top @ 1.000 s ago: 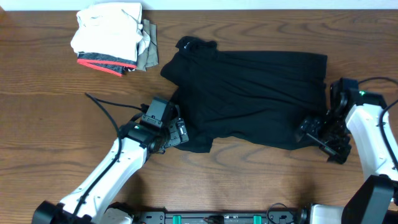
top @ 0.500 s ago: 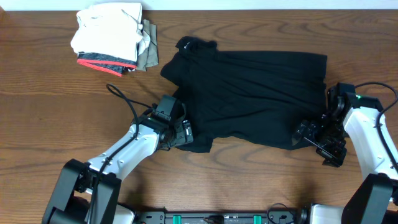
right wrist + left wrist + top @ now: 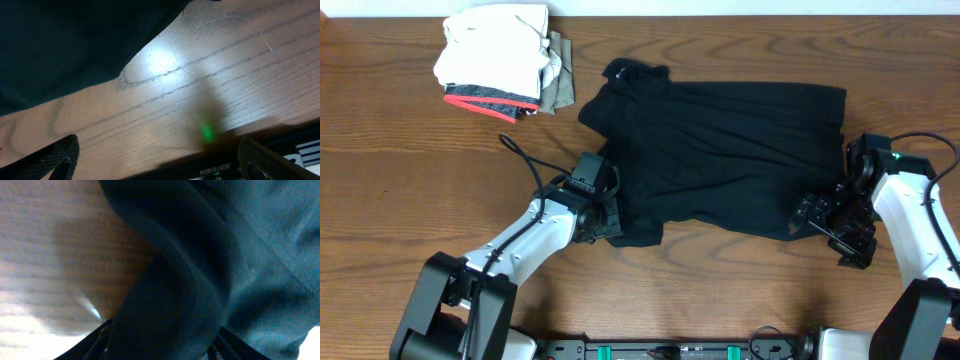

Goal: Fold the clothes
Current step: 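Move both grippers down to the shirt's lower hem corners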

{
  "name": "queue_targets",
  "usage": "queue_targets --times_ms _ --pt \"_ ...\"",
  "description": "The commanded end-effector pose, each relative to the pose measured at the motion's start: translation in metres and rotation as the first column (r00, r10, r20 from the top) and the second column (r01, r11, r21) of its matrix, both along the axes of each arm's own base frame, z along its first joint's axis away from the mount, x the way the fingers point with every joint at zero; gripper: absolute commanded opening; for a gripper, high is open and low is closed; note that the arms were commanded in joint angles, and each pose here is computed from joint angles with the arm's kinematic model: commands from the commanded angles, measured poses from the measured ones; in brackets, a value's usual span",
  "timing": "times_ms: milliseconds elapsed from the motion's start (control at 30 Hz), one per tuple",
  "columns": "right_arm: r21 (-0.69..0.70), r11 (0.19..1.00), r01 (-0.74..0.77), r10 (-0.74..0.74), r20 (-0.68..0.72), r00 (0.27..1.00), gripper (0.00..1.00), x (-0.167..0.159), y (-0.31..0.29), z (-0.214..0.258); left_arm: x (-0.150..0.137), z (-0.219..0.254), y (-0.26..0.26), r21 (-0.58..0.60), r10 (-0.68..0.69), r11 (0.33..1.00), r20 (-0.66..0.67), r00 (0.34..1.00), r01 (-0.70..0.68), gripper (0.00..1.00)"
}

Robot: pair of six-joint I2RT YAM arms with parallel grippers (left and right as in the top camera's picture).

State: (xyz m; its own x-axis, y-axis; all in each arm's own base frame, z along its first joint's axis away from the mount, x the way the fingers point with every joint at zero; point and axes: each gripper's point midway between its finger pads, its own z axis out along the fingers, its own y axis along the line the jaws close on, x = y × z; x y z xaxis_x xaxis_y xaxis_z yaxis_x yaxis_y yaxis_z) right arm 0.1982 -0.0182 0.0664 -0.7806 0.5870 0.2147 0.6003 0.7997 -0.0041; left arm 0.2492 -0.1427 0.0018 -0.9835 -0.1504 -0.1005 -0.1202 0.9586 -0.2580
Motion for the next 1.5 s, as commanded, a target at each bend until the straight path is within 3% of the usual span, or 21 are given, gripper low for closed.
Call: queue_targets --times_ms 0,300,333,500,667,967,1133,1367,1467 --pt "0.001 1.0 -0.015 0.015 0.017 1.0 0.99 0.0 0.001 0.003 -0.013 -0.005 0.0 -0.01 -0.018 1.0 -0.052 0.998 0.018 0.55" --pt "0.003 1.0 -0.012 0.012 0.018 1.0 0.99 0.001 0.002 0.003 -0.028 0.016 0.025 0.008 0.12 0.993 -0.116 0.986 -0.12 0.14" --pt "0.003 1.0 -0.012 0.012 0.018 1.0 0.99 0.001 0.002 0.003 -0.028 0.019 0.026 0.005 0.124 0.992 -0.11 0.986 -0.124 0.13" --pt "0.003 1.0 -0.012 0.012 0.016 1.0 0.99 0.0 0.002 0.003 -0.027 0.033 0.029 -0.013 0.133 0.991 -0.076 0.988 -0.134 0.13" --pt "0.003 1.0 -0.003 0.003 0.005 1.0 0.99 -0.002 0.002 0.003 -0.032 0.037 0.031 -0.009 0.133 0.991 -0.08 0.988 -0.135 0.27" --pt "-0.144 0.962 0.234 -0.248 -0.093 0.964 0.99 -0.034 -0.009 -0.008 -0.034 0.035 0.036 0.018 0.15 0.989 -0.086 0.985 -0.149 0.29" --pt "-0.158 0.948 0.276 -0.288 -0.064 0.955 0.99 -0.038 -0.011 -0.029 -0.034 0.035 0.037 0.024 0.151 0.988 -0.084 0.985 -0.149 0.29" --pt "-0.144 0.928 0.344 -0.339 0.056 0.939 0.99 -0.014 -0.026 -0.041 -0.034 0.035 0.037 0.024 0.151 0.988 -0.084 0.985 -0.149 0.29" --pt "-0.138 0.915 0.38 -0.368 0.101 0.924 0.99 -0.005 -0.034 -0.042 -0.034 0.035 0.037 0.024 0.151 0.988 -0.084 0.985 -0.149 0.35"
